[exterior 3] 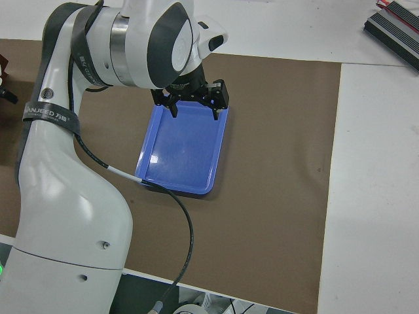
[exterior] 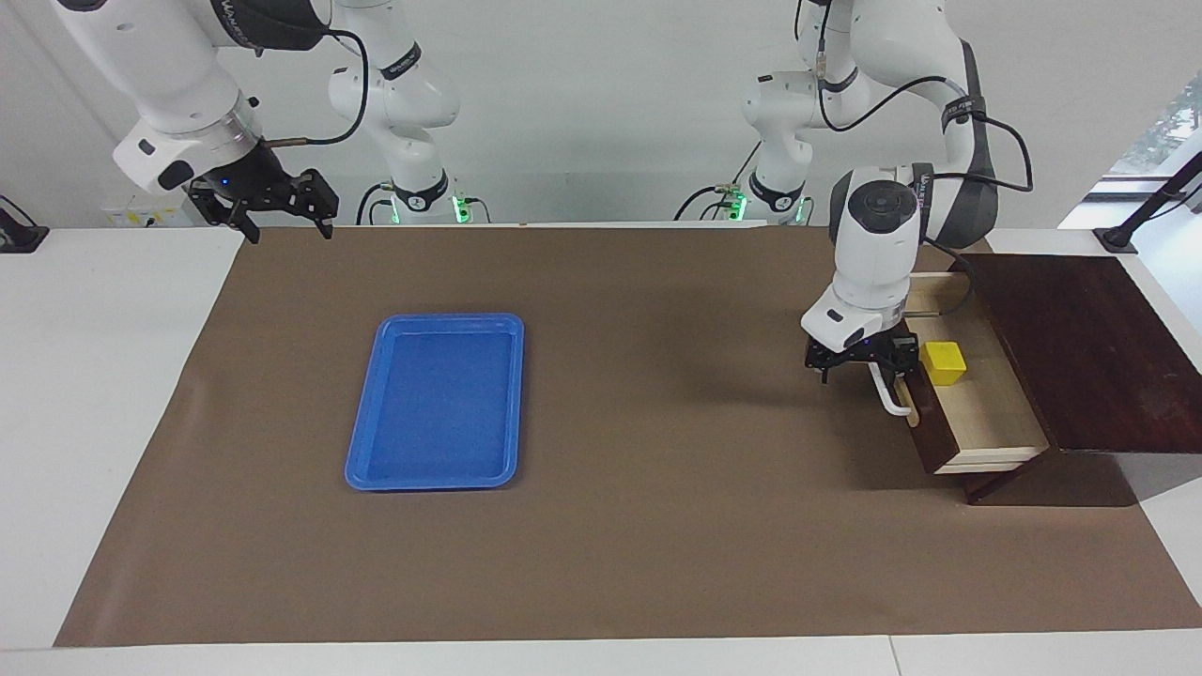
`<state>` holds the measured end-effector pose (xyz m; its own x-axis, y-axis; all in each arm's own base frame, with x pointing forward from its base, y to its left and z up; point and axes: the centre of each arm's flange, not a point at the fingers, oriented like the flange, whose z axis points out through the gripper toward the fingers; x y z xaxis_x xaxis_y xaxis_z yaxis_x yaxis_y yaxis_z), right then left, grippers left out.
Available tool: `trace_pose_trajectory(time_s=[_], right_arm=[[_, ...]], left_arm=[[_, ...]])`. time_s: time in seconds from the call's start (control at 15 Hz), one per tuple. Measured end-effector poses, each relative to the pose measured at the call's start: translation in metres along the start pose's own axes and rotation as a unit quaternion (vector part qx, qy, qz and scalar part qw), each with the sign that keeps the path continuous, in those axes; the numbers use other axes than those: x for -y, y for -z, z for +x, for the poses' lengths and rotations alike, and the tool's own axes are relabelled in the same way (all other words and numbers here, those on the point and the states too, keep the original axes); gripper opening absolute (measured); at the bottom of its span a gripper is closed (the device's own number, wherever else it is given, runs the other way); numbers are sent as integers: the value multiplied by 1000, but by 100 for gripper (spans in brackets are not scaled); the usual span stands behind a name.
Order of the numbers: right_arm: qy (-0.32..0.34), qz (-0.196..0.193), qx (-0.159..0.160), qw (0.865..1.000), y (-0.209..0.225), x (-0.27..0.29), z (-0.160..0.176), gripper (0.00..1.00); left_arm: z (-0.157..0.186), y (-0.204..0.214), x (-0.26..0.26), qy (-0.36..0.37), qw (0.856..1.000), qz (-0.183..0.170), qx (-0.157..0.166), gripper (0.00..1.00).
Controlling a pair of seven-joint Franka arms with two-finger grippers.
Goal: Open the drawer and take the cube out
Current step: 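Pull the drawer open with the left gripper, away from the box, then lower the left gripper into the drawer and grasp the yellow cube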
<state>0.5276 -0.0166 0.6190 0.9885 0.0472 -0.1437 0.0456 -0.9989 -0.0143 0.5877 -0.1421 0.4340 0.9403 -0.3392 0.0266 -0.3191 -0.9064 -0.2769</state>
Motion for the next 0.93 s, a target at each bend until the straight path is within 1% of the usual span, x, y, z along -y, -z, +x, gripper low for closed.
trace_pose_trajectory(time_s=[0.07, 0.13, 0.27, 0.33, 0.4, 0.47, 0.6, 0.66, 0.73, 0.86, 0.93], right_arm=[[0, 0, 0, 1000, 0, 0, 0, 100], [0, 0, 0, 1000, 0, 0, 0, 100], [0, 0, 0, 1000, 0, 0, 0, 100], [0, 0, 0, 1000, 0, 0, 0, 100], [0, 0, 0, 1000, 0, 0, 0, 100], [0, 0, 0, 1000, 0, 0, 0, 100], [0, 0, 0, 1000, 0, 0, 0, 100], [0, 0, 0, 1000, 0, 0, 0, 100], [0, 0, 0, 1000, 0, 0, 0, 100], [0, 0, 0, 1000, 0, 0, 0, 100], [0, 0, 0, 1000, 0, 0, 0, 100]], left_arm=[[6, 19, -2, 3, 1000, -3, 1, 100], [12, 40, -2, 12, 1000, -15, -2, 100], [18, 74, 6, 46, 998, -52, -5, 100], [19, 86, 14, 78, 995, -64, -6, 100], [20, 93, 26, 127, 989, -73, -6, 100], [20, 97, 39, 180, 980, -84, -6, 100], [14, 98, 80, 291, 950, -111, 3, 100], [7, 96, 108, 341, 933, -115, 13, 100], [-1, 93, 130, 378, 919, -114, 25, 100], [-16, 86, 164, 433, 893, -109, 46, 100], [-23, 83, 177, 466, 877, -106, 53, 100]])
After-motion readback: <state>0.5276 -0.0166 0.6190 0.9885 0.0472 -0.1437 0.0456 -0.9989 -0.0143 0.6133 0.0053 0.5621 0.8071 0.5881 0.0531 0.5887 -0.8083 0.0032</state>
